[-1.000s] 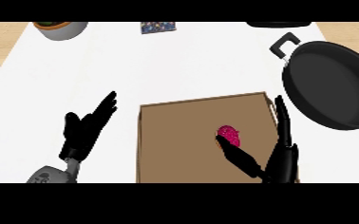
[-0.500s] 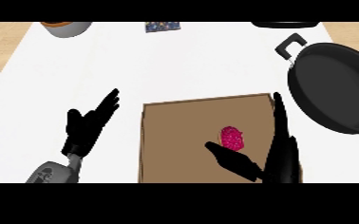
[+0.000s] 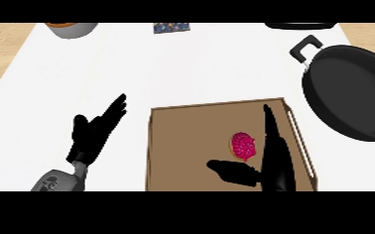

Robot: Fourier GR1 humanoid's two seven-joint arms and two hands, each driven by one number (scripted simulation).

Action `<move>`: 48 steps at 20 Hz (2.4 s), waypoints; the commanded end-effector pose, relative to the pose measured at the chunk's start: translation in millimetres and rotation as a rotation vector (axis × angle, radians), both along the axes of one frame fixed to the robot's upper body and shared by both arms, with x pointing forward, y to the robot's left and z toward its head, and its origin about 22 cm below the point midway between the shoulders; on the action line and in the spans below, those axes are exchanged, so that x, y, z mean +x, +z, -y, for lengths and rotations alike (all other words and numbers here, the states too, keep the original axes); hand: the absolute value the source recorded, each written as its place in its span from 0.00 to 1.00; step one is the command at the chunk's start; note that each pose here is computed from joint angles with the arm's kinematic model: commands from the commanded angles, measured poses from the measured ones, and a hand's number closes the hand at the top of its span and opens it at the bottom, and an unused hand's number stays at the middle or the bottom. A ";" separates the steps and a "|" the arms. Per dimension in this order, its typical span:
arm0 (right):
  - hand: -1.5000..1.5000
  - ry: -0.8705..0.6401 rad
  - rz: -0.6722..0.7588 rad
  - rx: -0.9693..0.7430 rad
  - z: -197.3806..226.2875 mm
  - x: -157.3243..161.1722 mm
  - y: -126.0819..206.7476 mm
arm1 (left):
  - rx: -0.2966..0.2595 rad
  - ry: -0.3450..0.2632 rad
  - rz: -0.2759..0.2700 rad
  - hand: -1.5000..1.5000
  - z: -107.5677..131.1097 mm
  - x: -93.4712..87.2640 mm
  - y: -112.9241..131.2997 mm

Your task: Pick the cupcake from the tray and place it in the pot

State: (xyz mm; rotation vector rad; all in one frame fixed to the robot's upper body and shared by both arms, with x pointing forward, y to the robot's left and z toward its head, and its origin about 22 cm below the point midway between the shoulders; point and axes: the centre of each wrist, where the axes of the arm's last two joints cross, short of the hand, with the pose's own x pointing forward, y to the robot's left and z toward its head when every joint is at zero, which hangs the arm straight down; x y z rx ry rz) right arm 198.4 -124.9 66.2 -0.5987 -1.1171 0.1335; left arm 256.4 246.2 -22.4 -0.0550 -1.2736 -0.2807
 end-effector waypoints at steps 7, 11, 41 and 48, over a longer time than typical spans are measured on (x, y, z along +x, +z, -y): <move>0.00 -0.060 0.027 -0.037 36.5 -18.0 -25.9 | 0.006 0.011 -0.007 0.50 -0.4 4.5 20.4; 0.00 -0.040 0.090 0.049 50.6 -26.5 -26.4 | -0.016 -0.008 -0.004 0.50 13.0 -2.6 -14.6; 1.00 0.051 0.284 0.351 14.7 -19.7 -150.6 | 0.001 0.003 0.004 0.50 -11.0 -0.3 3.3; 1.00 0.006 0.447 0.286 29.5 -9.5 -162.0 | -0.007 -0.001 -0.006 0.50 -0.2 -4.1 7.4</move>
